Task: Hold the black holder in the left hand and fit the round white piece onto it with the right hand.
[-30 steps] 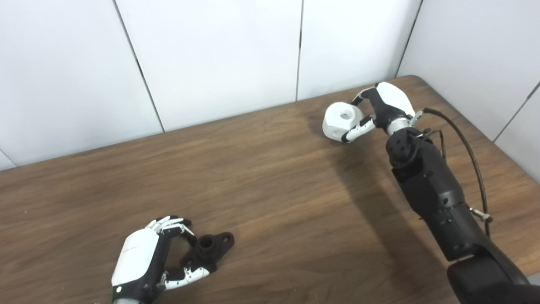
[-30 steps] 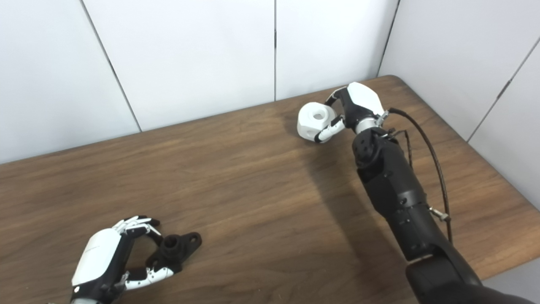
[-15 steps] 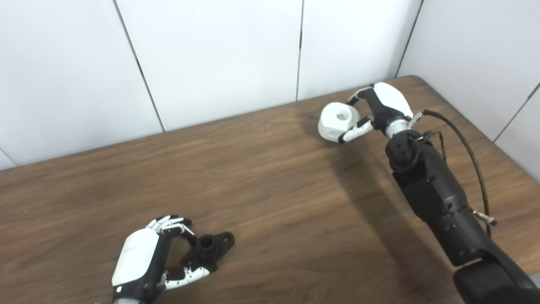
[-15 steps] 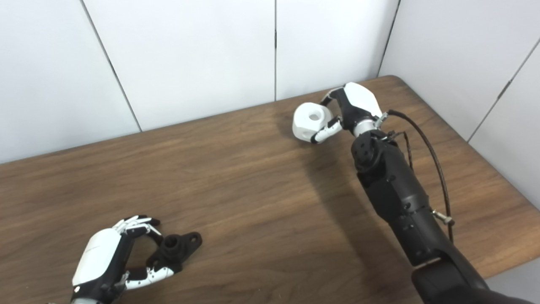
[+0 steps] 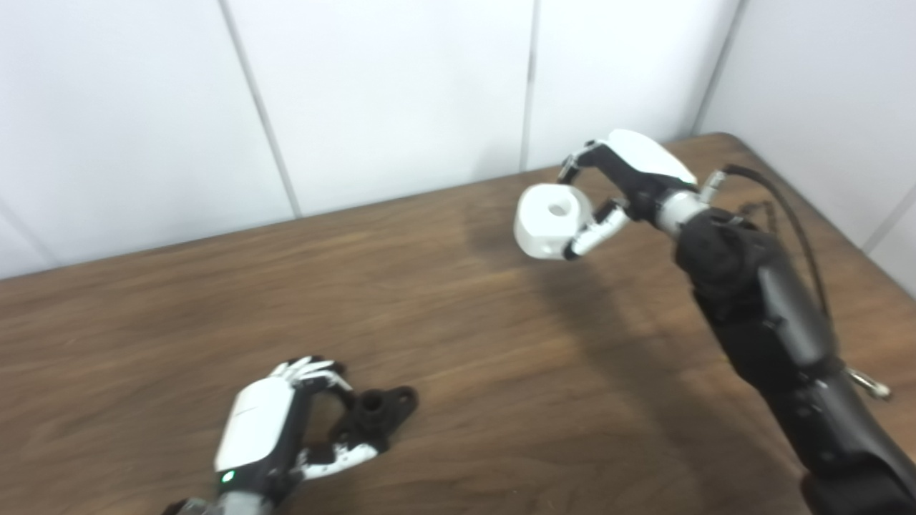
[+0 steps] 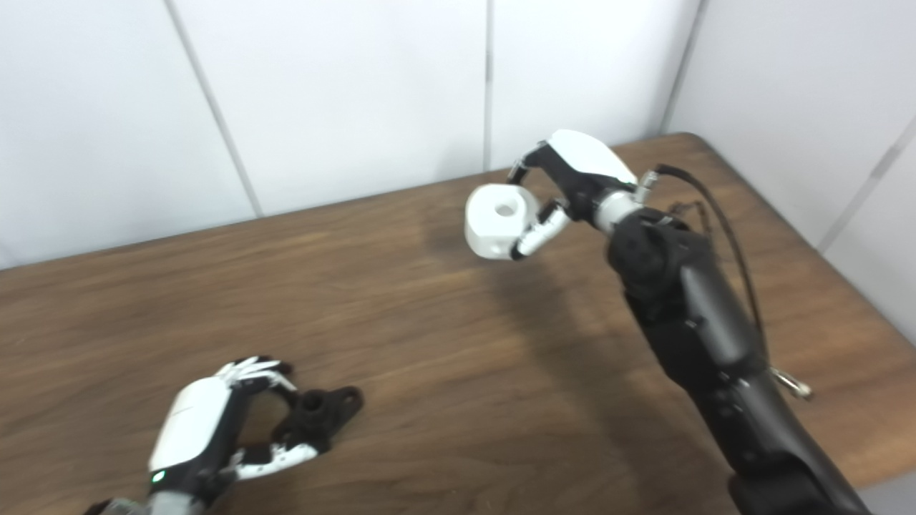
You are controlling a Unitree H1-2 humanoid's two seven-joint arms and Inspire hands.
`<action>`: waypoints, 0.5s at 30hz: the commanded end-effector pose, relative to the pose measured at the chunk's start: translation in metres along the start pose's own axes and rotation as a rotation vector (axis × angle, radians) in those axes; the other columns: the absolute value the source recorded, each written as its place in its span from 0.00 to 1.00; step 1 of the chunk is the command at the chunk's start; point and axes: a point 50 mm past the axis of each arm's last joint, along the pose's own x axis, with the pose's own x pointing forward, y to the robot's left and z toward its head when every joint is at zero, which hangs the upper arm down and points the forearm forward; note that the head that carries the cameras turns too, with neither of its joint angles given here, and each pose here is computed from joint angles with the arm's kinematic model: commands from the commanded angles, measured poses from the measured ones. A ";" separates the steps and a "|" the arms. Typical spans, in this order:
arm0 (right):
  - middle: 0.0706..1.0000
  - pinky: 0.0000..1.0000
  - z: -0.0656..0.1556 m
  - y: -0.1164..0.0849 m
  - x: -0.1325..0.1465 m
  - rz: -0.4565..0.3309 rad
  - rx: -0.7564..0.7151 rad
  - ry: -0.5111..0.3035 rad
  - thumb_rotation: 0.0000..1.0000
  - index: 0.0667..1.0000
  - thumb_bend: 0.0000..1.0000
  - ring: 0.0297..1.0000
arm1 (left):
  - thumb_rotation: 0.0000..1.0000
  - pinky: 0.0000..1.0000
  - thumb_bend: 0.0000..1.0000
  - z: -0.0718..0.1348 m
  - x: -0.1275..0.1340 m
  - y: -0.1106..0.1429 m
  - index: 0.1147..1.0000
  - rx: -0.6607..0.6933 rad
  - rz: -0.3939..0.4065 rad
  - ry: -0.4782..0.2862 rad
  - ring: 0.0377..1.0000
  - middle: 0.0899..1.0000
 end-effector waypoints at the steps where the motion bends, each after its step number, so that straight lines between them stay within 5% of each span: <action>1: 0.81 1.00 0.015 -0.023 -0.004 -0.053 -0.029 -0.052 0.14 0.45 0.52 0.96 | 0.05 0.92 0.52 0.000 -0.001 -0.022 0.42 -0.004 -0.095 0.028 0.87 0.76; 15: 0.81 1.00 0.073 -0.005 -0.038 0.096 -0.030 -0.254 0.14 0.45 0.52 0.94 | 0.05 0.94 0.52 0.020 0.010 -0.034 0.42 0.034 -0.107 0.044 0.89 0.77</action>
